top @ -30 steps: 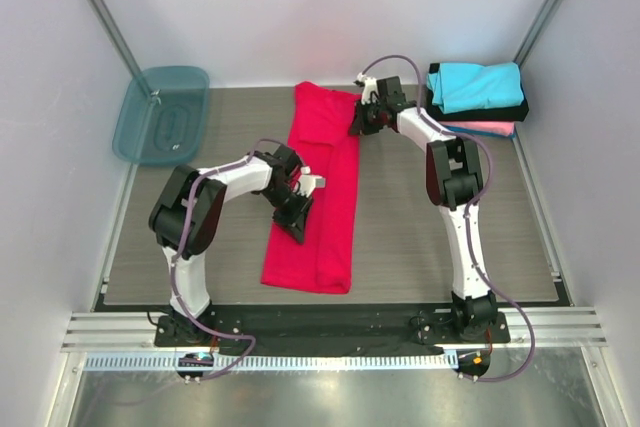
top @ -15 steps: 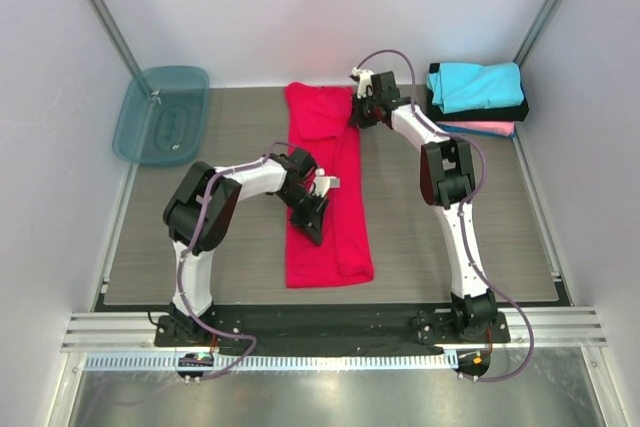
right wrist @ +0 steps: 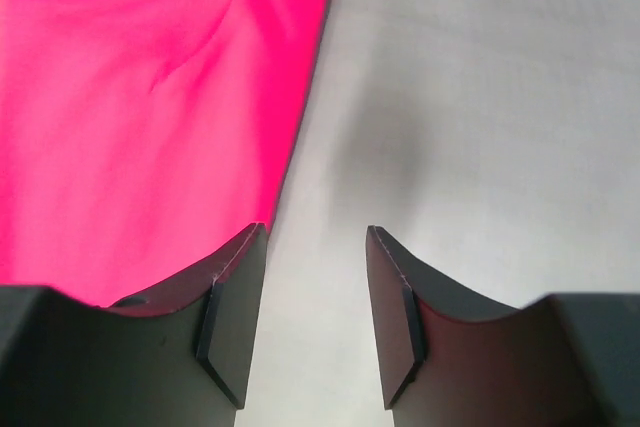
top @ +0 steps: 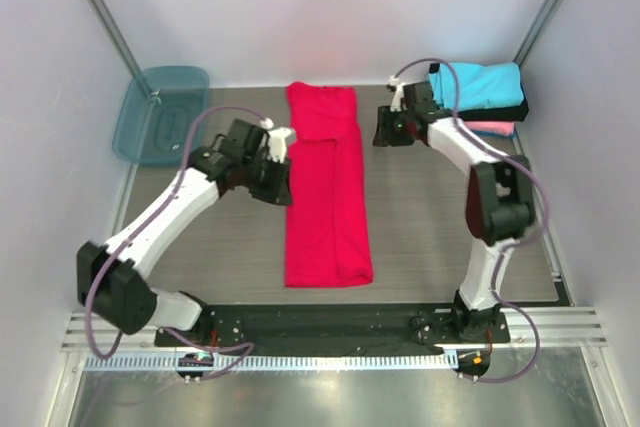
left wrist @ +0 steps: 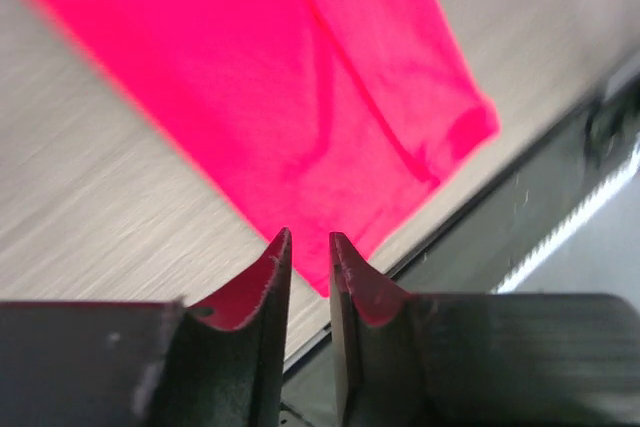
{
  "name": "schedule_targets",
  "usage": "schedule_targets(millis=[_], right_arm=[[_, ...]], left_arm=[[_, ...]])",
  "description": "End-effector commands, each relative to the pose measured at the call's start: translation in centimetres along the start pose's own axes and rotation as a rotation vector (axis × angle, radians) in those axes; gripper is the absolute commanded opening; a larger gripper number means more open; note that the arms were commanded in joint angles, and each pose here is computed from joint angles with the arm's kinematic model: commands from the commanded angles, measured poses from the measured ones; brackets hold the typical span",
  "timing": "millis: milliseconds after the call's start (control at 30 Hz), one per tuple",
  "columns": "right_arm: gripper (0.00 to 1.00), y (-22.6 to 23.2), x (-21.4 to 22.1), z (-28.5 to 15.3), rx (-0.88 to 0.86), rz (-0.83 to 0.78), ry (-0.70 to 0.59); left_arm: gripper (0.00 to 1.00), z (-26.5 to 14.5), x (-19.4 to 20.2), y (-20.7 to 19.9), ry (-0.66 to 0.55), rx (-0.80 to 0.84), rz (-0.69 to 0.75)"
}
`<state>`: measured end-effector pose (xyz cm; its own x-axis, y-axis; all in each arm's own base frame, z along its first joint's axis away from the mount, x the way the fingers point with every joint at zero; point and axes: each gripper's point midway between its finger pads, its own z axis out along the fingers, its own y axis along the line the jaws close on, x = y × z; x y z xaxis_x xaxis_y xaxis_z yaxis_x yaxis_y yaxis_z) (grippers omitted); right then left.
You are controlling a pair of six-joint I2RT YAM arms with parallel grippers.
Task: Fold and stack the t-shirts
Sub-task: Fold the tshirt
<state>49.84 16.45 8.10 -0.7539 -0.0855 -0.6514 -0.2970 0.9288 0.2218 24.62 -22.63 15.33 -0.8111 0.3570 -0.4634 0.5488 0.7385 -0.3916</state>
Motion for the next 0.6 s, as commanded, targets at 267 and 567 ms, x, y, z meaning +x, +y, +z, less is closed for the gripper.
schedule_targets(millis=[267, 567], right_arm=[[0.47, 8.4, 18.5, -13.3, -0.268, 0.562, 0.293], [0.47, 9.5, 27.3, -14.2, -0.228, 0.647, 0.481]], left_arm=[[0.62, -0.6, 6.6, 4.6, 0.008, -0.131, -0.77], [0.56, 2.6, 11.9, 4.5, 0.056, -0.091, -0.893]])
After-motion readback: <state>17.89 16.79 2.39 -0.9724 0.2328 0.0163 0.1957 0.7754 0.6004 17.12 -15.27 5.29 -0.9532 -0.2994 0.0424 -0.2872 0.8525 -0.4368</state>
